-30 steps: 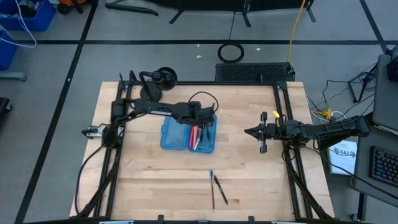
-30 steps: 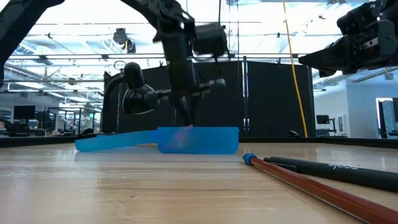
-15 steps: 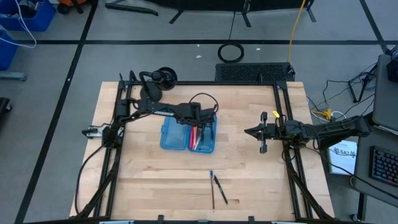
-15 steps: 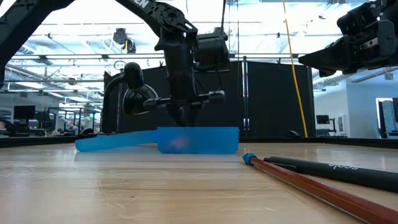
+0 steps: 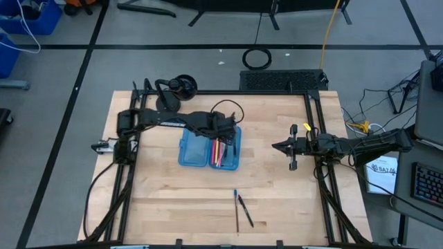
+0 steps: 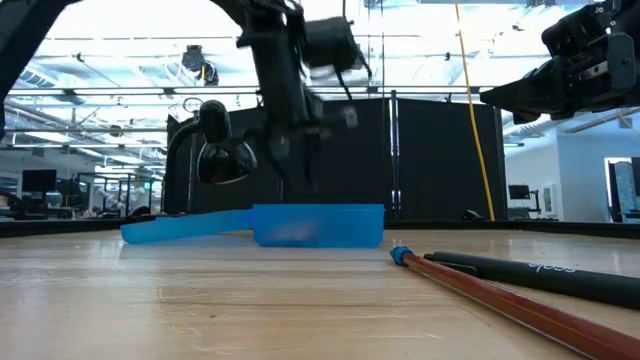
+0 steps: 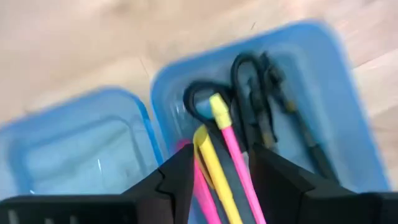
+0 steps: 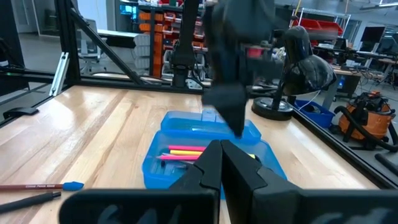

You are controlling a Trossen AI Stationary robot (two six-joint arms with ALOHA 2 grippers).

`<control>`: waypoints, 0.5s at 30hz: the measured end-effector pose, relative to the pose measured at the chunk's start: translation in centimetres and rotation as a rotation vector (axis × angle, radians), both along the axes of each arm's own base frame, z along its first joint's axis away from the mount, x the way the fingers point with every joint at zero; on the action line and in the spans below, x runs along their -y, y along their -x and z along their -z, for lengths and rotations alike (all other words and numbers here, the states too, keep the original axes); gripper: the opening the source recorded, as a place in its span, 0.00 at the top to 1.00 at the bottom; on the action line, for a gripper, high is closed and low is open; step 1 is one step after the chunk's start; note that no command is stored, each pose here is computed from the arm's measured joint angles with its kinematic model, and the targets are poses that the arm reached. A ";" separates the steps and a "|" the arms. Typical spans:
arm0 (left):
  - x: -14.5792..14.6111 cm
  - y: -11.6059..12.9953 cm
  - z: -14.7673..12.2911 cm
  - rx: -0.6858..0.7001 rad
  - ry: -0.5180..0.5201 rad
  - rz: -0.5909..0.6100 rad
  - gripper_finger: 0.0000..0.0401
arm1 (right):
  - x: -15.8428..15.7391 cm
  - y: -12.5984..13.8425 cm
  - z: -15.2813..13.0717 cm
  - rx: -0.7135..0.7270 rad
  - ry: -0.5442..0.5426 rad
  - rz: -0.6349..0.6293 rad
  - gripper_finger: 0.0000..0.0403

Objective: Pick & place school supplies into a supply box
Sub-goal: Put the black pen into the blue supply box

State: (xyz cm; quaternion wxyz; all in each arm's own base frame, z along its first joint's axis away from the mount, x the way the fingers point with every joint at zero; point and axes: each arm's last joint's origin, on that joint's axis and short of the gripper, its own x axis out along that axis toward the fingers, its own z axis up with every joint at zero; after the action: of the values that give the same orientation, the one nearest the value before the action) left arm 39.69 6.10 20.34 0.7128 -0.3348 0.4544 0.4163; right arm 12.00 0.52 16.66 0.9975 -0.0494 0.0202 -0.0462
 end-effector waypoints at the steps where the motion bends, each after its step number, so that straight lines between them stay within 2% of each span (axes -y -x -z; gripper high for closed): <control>1: 0.3 0.3 -0.9 0.010 -0.026 0.020 0.61 | 0.0 0.0 0.0 -0.002 0.000 0.000 1.00; 5: 3.4 1.8 -5.7 0.083 -0.157 0.149 0.61 | 0.0 0.0 0.0 -0.002 -0.002 -0.001 1.00; 11: 11.4 6.4 -11.6 0.131 -0.345 0.427 0.61 | 0.0 0.0 0.3 -0.024 -0.063 0.000 1.00; 15: 15.2 9.9 -13.7 0.143 -0.488 0.487 0.61 | -0.1 0.0 0.5 -0.043 -0.076 -0.021 1.00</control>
State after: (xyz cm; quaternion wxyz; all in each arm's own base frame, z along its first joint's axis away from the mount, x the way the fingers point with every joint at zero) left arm 29.77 -9.06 34.06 0.8802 -0.0646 0.3571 0.3059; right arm 11.98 0.59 16.18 0.9984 -0.0125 0.0430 -0.0338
